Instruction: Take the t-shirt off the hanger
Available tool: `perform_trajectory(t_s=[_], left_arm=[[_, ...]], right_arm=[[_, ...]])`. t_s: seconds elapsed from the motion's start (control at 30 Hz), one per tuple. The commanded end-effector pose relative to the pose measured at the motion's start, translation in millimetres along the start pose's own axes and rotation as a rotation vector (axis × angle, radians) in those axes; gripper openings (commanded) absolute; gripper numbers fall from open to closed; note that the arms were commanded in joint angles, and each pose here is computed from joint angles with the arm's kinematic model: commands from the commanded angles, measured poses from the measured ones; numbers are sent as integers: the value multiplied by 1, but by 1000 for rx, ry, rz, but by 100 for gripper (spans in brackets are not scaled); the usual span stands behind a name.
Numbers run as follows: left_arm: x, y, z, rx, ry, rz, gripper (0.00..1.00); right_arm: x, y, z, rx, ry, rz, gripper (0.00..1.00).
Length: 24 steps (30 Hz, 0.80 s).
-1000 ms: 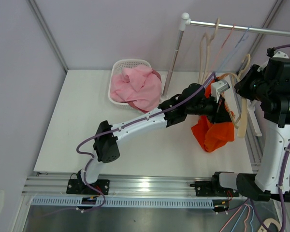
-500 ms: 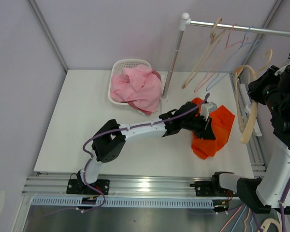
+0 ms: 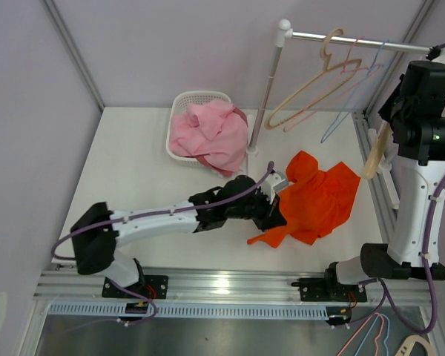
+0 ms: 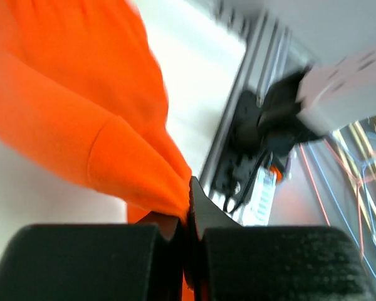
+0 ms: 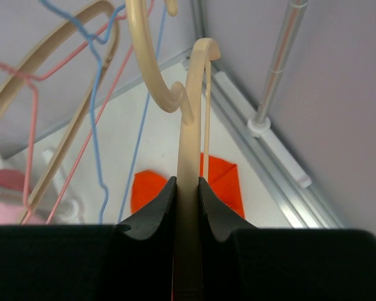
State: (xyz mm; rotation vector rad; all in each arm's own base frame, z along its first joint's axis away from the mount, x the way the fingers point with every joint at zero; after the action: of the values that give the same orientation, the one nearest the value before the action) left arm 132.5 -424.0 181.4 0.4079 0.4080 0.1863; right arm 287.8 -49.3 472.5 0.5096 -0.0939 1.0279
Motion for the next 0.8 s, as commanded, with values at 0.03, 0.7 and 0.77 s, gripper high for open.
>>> perform_trajectory(t_s=[0.03,0.7,0.77], left_arm=[[15,56,70,-147,-143,169,1],[67,295,345,-945,-472,501,1],[82,314,367,-1023,-511,560,1]], right_arm=[[0,-11,43,-214,8,-61,0],[5,-104,91,-286,10,105,0],[6,-106,92,-281,10,118,0]])
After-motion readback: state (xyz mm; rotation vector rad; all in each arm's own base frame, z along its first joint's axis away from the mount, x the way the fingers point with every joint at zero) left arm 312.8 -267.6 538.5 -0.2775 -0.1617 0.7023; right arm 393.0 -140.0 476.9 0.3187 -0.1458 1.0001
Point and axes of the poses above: each gripper's point midway between its finger pads, its own y axis back along the fingers, its own x axis along the line the jaws close on, z = x × y, the point moved 3 cm from there along y, back along the fingers, and after that the axes turned 10 degrees about -y, right-handed, at the moved point
